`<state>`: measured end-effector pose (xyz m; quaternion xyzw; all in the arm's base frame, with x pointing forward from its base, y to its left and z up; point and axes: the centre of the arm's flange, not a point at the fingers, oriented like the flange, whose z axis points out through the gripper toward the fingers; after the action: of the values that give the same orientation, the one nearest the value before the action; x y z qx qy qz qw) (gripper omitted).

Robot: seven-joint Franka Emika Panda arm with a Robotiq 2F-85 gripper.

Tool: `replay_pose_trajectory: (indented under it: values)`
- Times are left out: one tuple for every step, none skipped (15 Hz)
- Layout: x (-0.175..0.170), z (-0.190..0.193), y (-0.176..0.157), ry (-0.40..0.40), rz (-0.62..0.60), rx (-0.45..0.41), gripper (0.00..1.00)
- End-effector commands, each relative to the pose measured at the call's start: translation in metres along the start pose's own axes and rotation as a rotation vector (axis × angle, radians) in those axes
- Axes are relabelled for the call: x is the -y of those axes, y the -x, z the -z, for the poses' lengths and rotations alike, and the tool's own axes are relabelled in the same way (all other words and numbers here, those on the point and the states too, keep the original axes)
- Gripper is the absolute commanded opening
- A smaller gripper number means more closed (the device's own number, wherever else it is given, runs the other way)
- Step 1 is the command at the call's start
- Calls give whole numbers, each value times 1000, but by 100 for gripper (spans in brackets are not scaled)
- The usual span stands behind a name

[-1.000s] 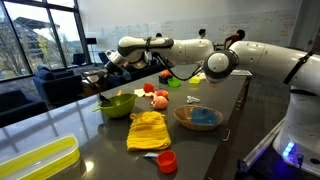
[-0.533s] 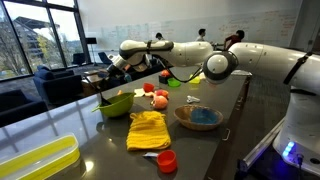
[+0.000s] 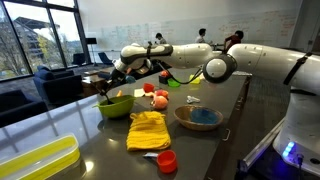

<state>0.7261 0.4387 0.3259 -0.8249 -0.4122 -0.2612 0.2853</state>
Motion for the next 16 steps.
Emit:
replay_pose_trajectory:
  values:
    - [30,31,60,29,-88,14,6]
    - [30,29,63,37,-107,25,6]
    - [30,27,65,40,-121,37,6]
    - [30,27,66,43,-132,55,6]
    - [29,25,67,41,-132,66,6]
    - [30,24,68,39,-129,76,6]
    - [31,25,67,30,-118,79,6]
    - [32,25,67,23,-108,83,6]
    - [33,25,66,13,-97,87,6]
    - [35,25,65,4,-82,89,6]
    - [36,25,64,4,-71,98,6]
    - [39,25,63,7,-72,124,6]
    - [41,23,63,5,-87,154,6]
    - [43,20,62,2,-88,187,6]
    - [45,17,59,-13,-77,201,6]
    - [48,13,54,-31,-62,221,6]
